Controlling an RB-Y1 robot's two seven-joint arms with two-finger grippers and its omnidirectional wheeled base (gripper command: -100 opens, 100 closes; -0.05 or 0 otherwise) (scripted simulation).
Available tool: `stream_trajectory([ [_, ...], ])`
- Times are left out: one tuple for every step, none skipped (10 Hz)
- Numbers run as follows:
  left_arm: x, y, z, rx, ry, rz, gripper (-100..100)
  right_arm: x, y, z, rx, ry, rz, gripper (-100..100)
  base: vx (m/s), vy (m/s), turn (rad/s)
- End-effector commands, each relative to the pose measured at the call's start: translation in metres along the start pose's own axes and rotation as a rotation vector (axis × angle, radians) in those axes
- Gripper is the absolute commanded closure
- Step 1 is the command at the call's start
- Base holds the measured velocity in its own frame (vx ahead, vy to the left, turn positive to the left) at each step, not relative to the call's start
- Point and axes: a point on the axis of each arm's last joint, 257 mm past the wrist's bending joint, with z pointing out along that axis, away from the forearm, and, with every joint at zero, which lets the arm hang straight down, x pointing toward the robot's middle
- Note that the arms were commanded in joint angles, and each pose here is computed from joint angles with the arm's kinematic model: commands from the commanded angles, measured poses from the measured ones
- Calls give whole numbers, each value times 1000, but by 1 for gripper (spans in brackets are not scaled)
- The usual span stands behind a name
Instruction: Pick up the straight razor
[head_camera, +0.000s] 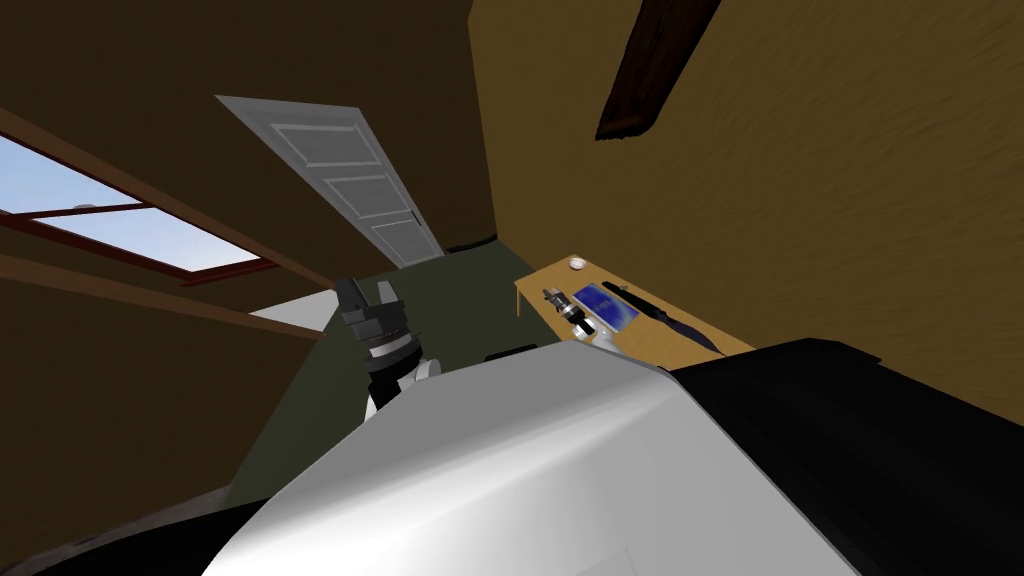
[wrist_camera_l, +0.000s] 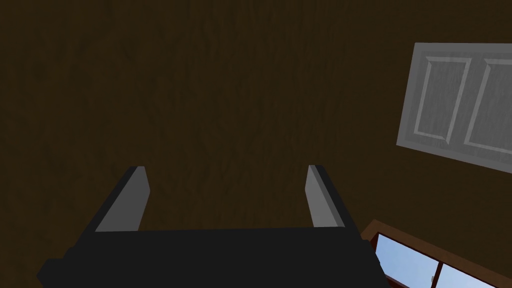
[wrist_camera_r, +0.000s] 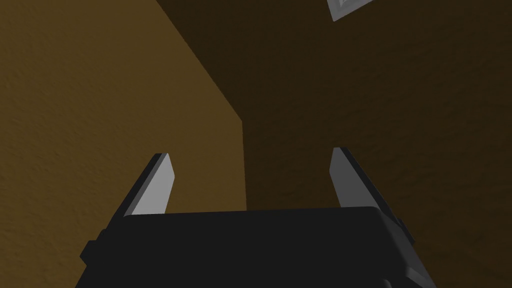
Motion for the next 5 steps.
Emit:
stream_trajectory([
  [0, 0, 0, 0, 0, 0, 0, 10, -13, -3, 14, 45, -54, -100, 22, -9, -16],
  [0, 0, 0, 0, 0, 0, 0, 15, -18, -7, 27, 55, -51, -100, 18, -6, -8],
  [0, 0, 0, 0, 0, 0, 0, 19, -26, -6, 28, 85, -99, -100, 22, -5, -24],
  [0, 0, 0, 0, 0, 0, 0, 23, -31, -10, 42, 96, -95, -100, 18, -8, -9],
  [0, 0, 0, 0, 0, 0, 0, 30, -43, -12, 51, 132, -139, -100, 21, -9, -17],
])
